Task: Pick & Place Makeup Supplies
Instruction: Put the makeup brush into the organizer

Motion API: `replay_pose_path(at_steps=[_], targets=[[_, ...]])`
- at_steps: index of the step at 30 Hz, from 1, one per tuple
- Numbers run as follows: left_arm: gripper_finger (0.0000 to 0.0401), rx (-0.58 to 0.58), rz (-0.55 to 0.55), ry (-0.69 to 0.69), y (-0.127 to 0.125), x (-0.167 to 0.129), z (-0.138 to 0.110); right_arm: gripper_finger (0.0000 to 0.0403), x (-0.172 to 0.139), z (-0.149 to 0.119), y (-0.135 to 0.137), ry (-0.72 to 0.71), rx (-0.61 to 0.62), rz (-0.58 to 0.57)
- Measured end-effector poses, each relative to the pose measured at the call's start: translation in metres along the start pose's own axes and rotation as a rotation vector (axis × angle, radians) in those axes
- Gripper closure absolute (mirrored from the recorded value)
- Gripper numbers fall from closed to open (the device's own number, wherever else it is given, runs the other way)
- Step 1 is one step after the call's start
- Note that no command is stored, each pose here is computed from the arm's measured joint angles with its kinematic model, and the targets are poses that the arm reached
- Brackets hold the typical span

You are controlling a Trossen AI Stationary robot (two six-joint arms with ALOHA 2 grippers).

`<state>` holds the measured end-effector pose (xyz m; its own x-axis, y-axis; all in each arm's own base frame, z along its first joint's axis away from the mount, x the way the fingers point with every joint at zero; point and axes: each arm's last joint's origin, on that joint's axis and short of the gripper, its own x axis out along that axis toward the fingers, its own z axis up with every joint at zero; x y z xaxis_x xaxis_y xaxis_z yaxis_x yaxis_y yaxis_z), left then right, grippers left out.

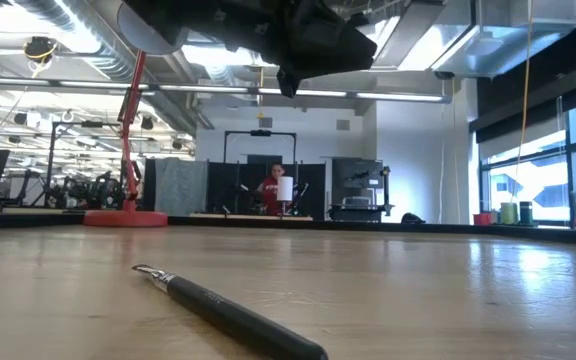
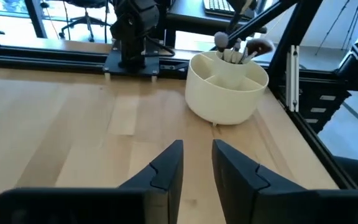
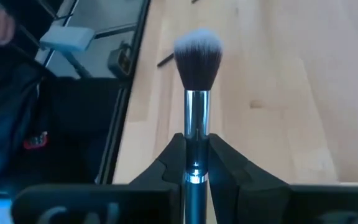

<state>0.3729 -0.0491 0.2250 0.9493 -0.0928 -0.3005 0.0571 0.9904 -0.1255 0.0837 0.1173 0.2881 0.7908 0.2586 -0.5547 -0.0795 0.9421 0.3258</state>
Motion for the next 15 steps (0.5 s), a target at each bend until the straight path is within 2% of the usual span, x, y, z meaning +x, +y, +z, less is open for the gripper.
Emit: replay_pose_path(at_steps=[7, 10, 15], targets=[[0.0324, 0.007, -0.021, 0.003, -0.008, 0.0, -0.001, 0.0361, -0.003, -0.024, 0.024, -0.056, -0.131, -0.001], [0.0324, 0.01, -0.026, 0.021, -0.011, -0.001, -0.003, 0.036, 0.001, -0.037, 0.034, -0.033, -0.164, -0.001], [0.0317, 0.02, 0.01, 0.143, -0.011, -0.002, -0.016, 0.0301, 0.008, -0.05, 0.044, -0.043, -0.204, -0.045]])
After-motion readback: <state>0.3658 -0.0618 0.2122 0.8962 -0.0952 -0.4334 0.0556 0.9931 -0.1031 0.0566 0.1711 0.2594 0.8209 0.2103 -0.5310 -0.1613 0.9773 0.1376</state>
